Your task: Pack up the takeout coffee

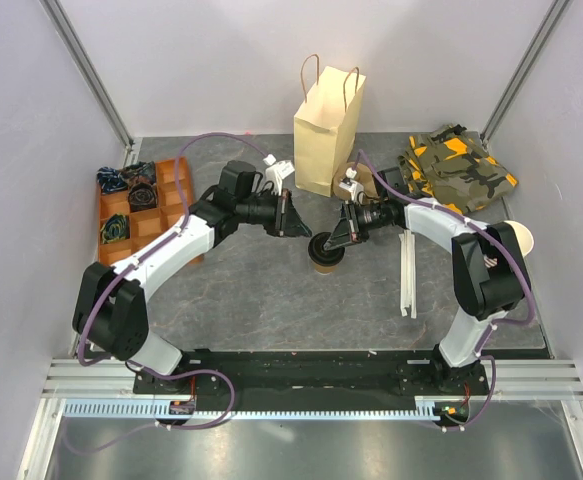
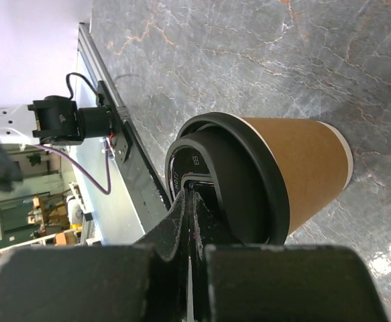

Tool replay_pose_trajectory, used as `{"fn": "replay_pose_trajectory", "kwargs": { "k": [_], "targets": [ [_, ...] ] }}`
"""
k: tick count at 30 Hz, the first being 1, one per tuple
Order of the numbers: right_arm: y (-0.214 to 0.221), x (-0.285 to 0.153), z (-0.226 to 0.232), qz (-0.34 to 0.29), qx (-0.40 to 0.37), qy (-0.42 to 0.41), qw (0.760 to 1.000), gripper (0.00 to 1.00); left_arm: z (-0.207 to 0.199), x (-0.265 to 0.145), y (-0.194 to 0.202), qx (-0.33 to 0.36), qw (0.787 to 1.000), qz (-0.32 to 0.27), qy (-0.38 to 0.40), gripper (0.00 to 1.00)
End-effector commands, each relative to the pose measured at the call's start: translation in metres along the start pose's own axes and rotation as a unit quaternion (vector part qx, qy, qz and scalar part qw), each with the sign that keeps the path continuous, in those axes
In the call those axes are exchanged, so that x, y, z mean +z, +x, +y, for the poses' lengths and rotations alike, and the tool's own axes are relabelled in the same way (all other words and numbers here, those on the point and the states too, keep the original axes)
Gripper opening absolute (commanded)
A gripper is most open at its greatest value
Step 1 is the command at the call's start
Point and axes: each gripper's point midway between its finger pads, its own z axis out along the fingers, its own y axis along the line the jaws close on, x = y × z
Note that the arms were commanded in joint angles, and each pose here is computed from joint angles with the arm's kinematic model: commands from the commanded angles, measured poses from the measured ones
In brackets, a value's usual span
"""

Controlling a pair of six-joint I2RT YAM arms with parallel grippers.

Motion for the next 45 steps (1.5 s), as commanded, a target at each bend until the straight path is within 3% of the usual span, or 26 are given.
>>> {"fn": "replay_pose_trajectory", "kwargs": {
  "k": [1,5,10,17,22,30,40,45],
  "targets": [
    [0.013,0.007,-0.029,0.016,0.019,0.030,0.999,0.00,-0.020,0.002,-0.004,0.045,0.998,0.007,0.033,0.09],
    [0.010,0.006,-0.031,0.014,0.023,0.031,0.999,0.00,-0.014,0.015,-0.004,0.063,0.998,0.016,-0.001,0.03],
    [0.011,0.007,-0.032,0.015,0.026,0.033,0.999,0.00,-0.004,0.027,0.001,0.148,0.984,0.049,-0.089,0.06],
    [0.010,0.007,-0.035,0.015,0.028,0.037,0.999,0.00,-0.008,0.023,-0.010,0.270,0.943,0.061,-0.184,0.15],
    [0.012,0.008,-0.037,0.017,0.033,0.039,0.999,0.00,-0.005,0.025,-0.009,0.328,0.919,0.078,-0.204,0.20],
    [0.011,0.009,-0.041,0.018,0.033,0.045,0.998,0.00,0.000,0.043,0.009,0.348,0.916,0.105,-0.171,0.36],
    [0.014,0.014,-0.056,0.026,0.036,0.065,0.997,0.00,0.066,0.063,0.079,0.331,0.903,0.198,-0.188,0.35],
    [0.019,0.015,-0.062,0.033,0.041,0.072,0.996,0.00,0.059,0.060,0.075,0.330,0.906,0.193,-0.184,0.35]
  ]
}}
